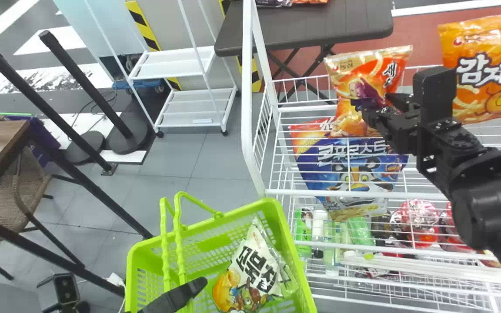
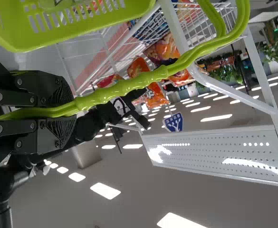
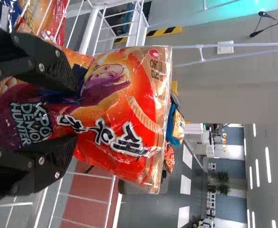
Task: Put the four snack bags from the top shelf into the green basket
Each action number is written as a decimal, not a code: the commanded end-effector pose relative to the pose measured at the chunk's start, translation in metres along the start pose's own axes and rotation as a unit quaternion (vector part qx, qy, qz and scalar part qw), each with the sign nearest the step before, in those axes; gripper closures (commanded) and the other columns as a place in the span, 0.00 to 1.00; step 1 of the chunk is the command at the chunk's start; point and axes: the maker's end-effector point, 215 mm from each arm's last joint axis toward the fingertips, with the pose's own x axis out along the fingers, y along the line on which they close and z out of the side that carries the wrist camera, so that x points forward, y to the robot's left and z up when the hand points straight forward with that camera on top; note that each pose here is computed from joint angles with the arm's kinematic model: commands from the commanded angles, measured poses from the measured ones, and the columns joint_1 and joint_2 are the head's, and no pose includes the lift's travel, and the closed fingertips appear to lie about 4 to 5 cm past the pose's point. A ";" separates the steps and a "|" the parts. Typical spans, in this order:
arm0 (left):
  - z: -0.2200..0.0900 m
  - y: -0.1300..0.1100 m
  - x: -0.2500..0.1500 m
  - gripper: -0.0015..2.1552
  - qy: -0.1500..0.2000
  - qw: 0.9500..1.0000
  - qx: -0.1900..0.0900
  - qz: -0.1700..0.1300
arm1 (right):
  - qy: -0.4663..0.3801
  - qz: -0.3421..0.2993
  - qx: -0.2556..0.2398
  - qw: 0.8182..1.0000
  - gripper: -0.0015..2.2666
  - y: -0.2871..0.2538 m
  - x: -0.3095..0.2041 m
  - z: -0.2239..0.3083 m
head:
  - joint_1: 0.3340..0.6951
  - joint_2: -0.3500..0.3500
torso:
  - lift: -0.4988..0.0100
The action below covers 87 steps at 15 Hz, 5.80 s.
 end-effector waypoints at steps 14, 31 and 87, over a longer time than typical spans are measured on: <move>0.000 -0.003 0.002 1.00 0.000 1.000 -0.001 -0.007 | -0.041 0.153 0.087 0.984 0.99 0.169 -0.185 0.043 | 1.00 1.00 | 0.98; 0.002 -0.003 0.003 1.00 -0.001 1.000 0.000 -0.008 | 0.219 0.365 0.155 0.891 0.99 0.360 -0.224 -0.111 | 1.00 1.00 | 0.98; 0.002 -0.001 -0.003 1.00 -0.009 1.000 -0.008 -0.007 | 0.044 0.292 0.211 0.932 0.99 0.192 -0.230 0.012 | 1.00 1.00 | 0.98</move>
